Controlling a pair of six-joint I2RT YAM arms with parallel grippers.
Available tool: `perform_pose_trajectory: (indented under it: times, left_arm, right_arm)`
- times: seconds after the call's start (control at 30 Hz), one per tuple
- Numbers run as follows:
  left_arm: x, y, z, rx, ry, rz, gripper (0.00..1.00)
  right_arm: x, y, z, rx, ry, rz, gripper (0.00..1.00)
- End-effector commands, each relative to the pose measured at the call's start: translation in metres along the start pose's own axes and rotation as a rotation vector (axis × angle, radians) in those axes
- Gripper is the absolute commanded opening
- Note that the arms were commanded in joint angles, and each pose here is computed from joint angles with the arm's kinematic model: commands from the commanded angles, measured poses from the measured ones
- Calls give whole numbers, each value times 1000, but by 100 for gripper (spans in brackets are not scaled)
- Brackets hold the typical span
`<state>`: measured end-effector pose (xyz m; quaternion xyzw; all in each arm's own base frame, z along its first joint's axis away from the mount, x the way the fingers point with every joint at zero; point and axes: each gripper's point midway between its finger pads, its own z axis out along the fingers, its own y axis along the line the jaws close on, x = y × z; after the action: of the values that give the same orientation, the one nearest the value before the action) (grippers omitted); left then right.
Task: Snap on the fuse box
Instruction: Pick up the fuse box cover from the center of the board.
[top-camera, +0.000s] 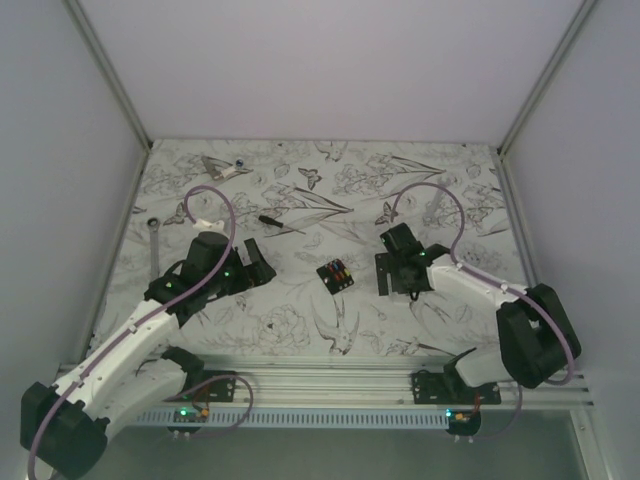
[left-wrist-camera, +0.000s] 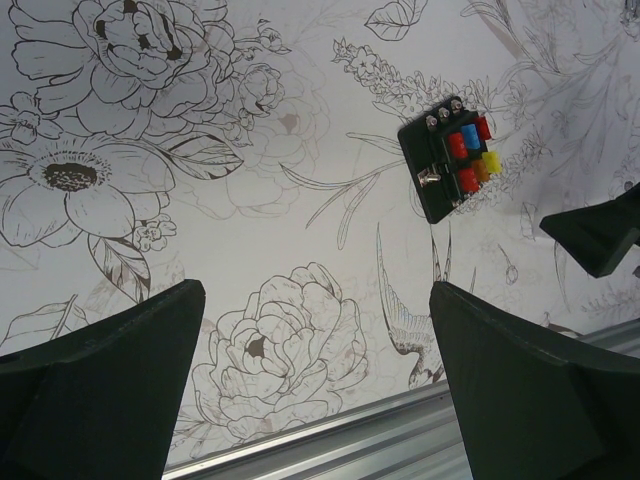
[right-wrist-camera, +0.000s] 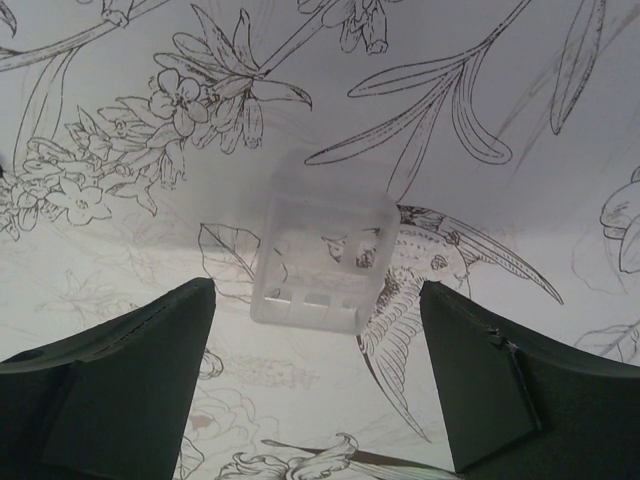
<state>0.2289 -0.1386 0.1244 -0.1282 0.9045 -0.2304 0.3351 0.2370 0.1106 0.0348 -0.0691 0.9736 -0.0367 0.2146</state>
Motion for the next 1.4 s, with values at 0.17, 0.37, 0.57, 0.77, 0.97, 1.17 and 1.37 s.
perform_pose_trajectory:
  times: [0.17, 0.37, 0.57, 0.77, 0.97, 1.17, 1.37]
  left_arm:
    - [5, 7, 1, -26, 24, -14, 100]
    - [5, 7, 2, -28, 25, -14, 100]
    - [4, 9, 4, -44, 23, -10, 100]
    - [6, 23, 11, -97, 31, -37, 100]
    - [12, 38, 16, -121, 65, -117, 100]
    - [11, 40, 12, -110, 53, -126, 100]
    - [11, 39, 12, -102, 56, -126, 100]
  right_arm:
    - [-6, 3, 16, -26, -21, 62, 76]
    - [-11, 5, 16, -34, -27, 44, 55]
    - [-41, 37, -10, -88, -132, -80, 49]
    - [-69, 92, -40, -190, -212, -262, 48]
    - [-74, 137, -39, -257, -179, -396, 48]
    - [-72, 155, -26, -264, -144, -461, 48]
    - [-68, 157, -15, -246, -100, -497, 49]
